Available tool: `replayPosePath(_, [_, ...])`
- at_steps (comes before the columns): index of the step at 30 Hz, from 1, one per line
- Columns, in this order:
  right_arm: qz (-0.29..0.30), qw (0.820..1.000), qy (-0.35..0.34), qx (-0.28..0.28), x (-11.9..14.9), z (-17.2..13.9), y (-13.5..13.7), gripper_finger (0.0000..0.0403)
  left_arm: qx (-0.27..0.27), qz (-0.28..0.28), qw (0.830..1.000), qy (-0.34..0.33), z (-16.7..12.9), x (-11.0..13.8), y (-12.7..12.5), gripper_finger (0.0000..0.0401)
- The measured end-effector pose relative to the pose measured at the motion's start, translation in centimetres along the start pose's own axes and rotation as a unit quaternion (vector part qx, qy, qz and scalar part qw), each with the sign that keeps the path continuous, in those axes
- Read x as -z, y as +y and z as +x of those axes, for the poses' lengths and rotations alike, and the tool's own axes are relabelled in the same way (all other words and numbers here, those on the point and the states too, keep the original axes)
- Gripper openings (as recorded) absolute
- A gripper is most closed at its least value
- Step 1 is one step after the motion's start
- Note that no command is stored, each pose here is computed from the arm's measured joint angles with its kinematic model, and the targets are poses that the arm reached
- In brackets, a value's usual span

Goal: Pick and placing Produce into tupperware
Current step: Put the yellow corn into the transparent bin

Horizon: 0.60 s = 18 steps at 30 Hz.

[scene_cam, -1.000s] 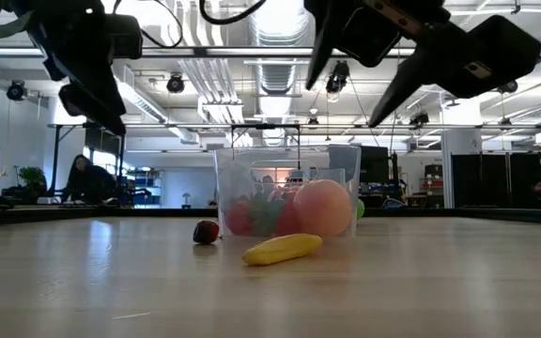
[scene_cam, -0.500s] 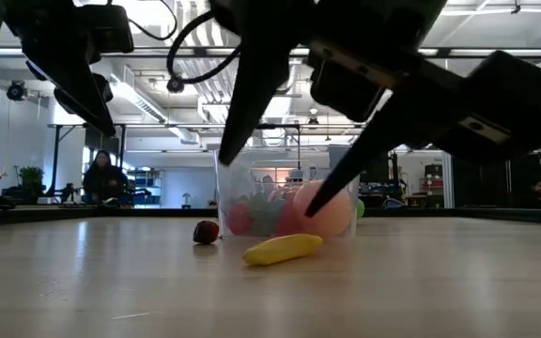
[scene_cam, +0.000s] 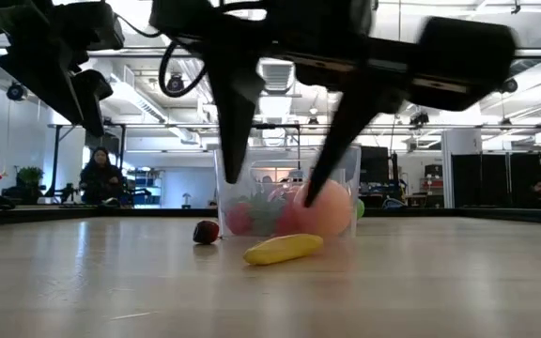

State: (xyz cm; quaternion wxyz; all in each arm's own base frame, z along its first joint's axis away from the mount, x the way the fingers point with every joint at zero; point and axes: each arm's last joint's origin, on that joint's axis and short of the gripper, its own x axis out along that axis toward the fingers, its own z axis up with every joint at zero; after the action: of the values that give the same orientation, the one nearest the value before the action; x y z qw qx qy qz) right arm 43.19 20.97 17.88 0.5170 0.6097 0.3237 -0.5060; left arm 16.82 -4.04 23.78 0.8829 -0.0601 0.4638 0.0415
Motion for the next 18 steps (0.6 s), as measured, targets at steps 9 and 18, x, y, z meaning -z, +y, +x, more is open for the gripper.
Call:
replayPosePath(9, [0.019,1.000,0.006,0.018,0.7,2.4,1.8,0.0219,-0.001,0.008,1.000,0.003,-0.6,0.4,0.3,0.0238])
replayPosePath(18, [0.010,0.998,-0.014,0.066,0.1,1.1,1.6,0.0219,0.004,0.019,1.000,-0.015,-1.8,0.8,0.6,0.0238])
